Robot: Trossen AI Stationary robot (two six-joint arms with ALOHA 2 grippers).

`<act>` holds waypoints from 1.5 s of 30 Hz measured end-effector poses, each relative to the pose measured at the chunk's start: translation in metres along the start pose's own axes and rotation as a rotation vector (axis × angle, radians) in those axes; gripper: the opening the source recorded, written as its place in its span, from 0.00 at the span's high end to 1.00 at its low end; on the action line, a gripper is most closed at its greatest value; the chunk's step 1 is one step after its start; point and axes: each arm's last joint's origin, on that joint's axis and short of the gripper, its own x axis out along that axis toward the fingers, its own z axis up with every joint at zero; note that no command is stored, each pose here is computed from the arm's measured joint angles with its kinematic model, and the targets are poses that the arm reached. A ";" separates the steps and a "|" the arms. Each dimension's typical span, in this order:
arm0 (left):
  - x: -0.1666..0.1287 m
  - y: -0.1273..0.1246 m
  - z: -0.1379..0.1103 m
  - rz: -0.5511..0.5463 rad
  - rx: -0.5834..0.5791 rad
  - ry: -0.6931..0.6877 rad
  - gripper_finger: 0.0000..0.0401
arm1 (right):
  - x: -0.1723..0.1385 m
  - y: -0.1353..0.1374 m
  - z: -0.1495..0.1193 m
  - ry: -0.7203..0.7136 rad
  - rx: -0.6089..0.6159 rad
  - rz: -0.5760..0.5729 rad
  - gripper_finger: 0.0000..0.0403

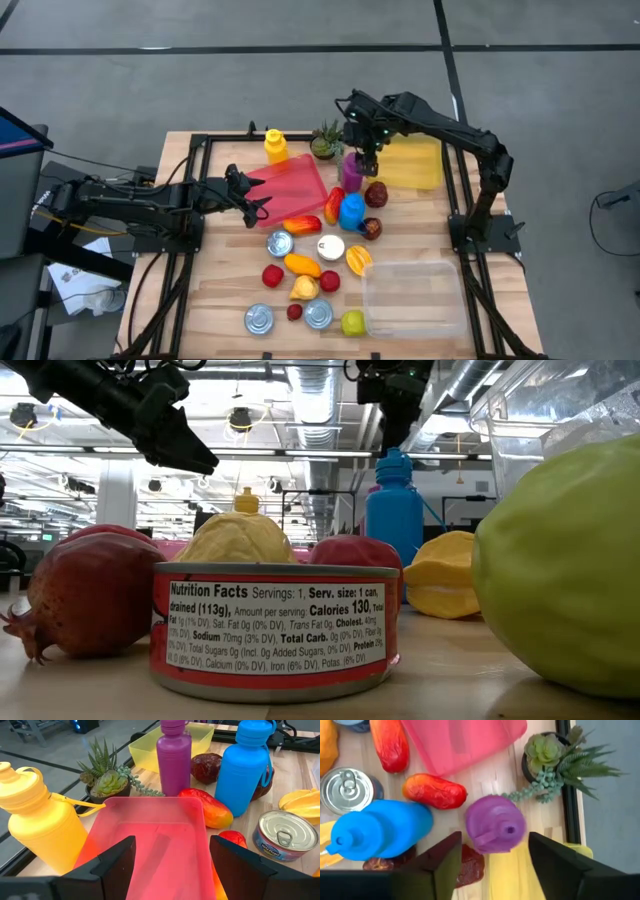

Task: Pick & Place Food Item
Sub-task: Put the purple water bottle into the yellow bin

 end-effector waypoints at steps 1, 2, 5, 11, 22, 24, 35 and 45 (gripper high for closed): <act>0.000 0.000 0.000 0.000 -0.001 0.000 0.38 | 0.002 0.000 0.000 -0.004 0.000 -0.002 0.41; 0.000 0.000 0.000 0.000 -0.001 0.000 0.38 | 0.003 0.000 0.000 -0.003 0.000 0.001 0.41; 0.000 0.000 0.000 0.000 -0.001 0.001 0.38 | 0.006 -0.003 -0.002 0.002 0.005 0.004 0.42; 0.000 0.000 0.000 0.000 -0.001 0.001 0.38 | 0.009 -0.008 -0.004 0.001 0.021 -0.002 0.46; 0.000 0.000 0.000 0.000 -0.001 0.001 0.38 | 0.037 -0.019 0.000 0.049 0.039 0.036 0.47; 0.000 0.000 0.000 -0.002 -0.001 0.000 0.38 | 0.042 -0.019 -0.001 0.081 0.037 0.047 0.47; 0.000 0.000 0.000 -0.002 0.000 -0.001 0.38 | 0.051 -0.021 -0.001 0.106 0.043 0.054 0.51; 0.000 0.000 0.000 -0.001 0.000 -0.001 0.38 | 0.043 -0.021 -0.002 0.127 0.055 0.054 0.68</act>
